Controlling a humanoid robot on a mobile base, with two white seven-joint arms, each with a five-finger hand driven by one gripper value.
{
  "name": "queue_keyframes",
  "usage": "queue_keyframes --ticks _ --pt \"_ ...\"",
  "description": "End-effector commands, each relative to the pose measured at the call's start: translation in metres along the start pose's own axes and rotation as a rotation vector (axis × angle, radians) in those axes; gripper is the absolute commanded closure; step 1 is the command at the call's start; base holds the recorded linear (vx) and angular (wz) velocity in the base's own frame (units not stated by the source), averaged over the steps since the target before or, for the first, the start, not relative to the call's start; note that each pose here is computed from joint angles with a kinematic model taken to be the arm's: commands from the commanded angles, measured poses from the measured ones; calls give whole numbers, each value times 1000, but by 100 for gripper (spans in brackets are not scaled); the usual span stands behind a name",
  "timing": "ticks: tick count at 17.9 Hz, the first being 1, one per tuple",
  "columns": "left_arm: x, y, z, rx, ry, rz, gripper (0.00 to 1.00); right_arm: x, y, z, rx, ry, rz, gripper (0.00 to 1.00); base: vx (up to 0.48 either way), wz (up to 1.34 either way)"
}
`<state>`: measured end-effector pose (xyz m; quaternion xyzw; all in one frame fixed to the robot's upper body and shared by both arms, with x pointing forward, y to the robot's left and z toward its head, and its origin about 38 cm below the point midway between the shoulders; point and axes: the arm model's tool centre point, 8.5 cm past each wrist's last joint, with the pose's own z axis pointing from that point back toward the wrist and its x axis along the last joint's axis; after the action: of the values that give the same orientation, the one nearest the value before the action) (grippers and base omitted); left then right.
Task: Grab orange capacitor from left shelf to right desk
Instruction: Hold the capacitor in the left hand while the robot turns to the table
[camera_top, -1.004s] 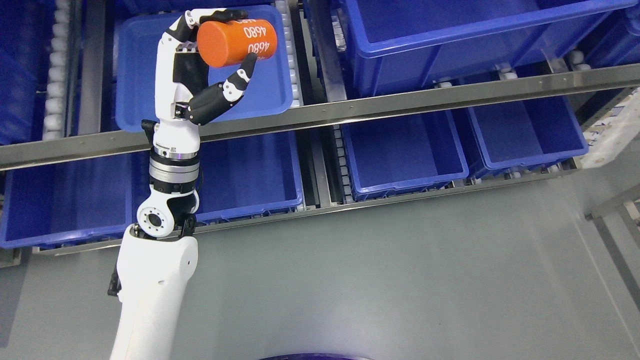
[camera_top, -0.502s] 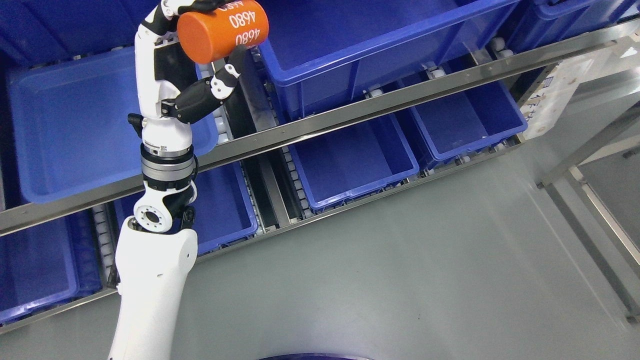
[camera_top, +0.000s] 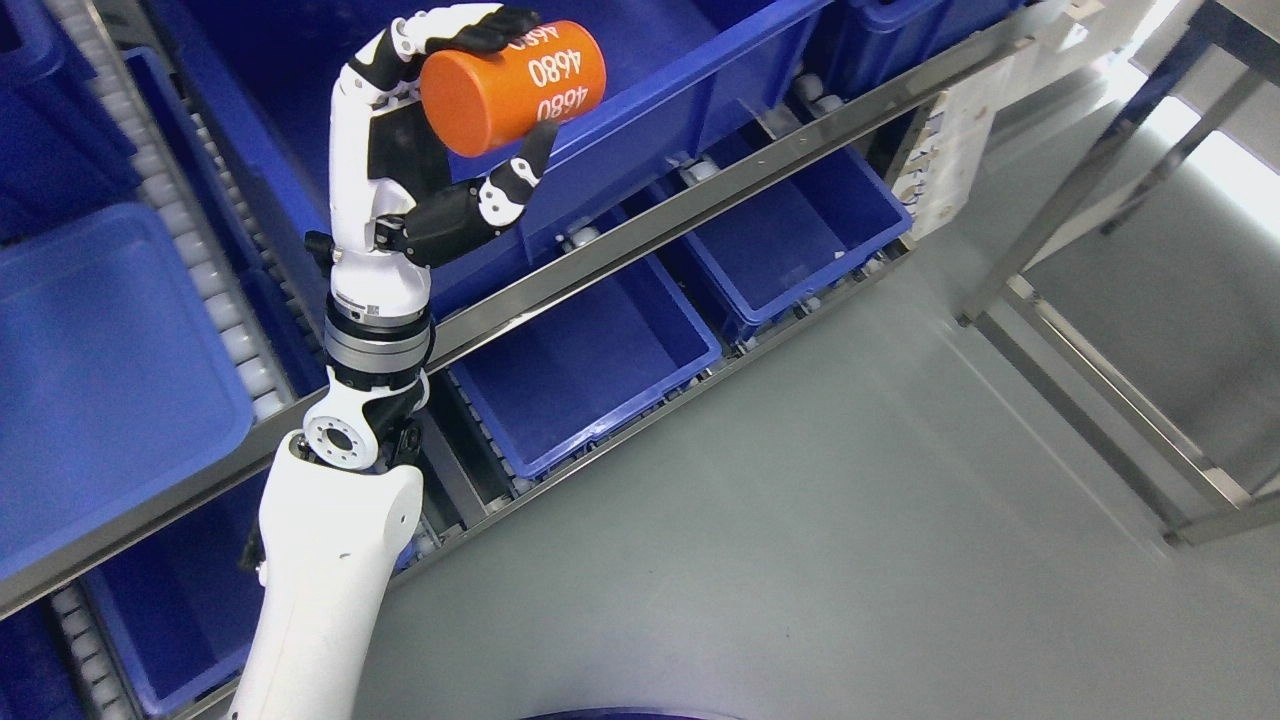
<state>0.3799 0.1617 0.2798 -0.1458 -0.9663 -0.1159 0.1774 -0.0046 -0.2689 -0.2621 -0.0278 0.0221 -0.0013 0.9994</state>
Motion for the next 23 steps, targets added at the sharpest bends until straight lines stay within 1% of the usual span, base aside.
queue_keyframes --ticks 1,7,10,12,14,23 --pt "-4 -43 7 -94 24 101 98 11 -11 0 -17 -32 -10 0 144 -509" --pt "-4 -81 40 -123 106 197 98 11 -11 0 -17 -32 -10 0 110 -487" --pt "-4 -87 42 -130 109 214 98 11 -11 0 -17 -34 -10 0 138 -574" --pt "-5 -93 40 -146 111 228 98 11 -11 0 -17 -34 -10 0 183 -659" --pt "-9 -95 37 -157 145 236 98 11 -11 0 -17 -32 -10 0 192 -632" --pt "-21 -87 10 -179 198 220 97 11 -11 0 -17 -32 -10 0 261 -549"
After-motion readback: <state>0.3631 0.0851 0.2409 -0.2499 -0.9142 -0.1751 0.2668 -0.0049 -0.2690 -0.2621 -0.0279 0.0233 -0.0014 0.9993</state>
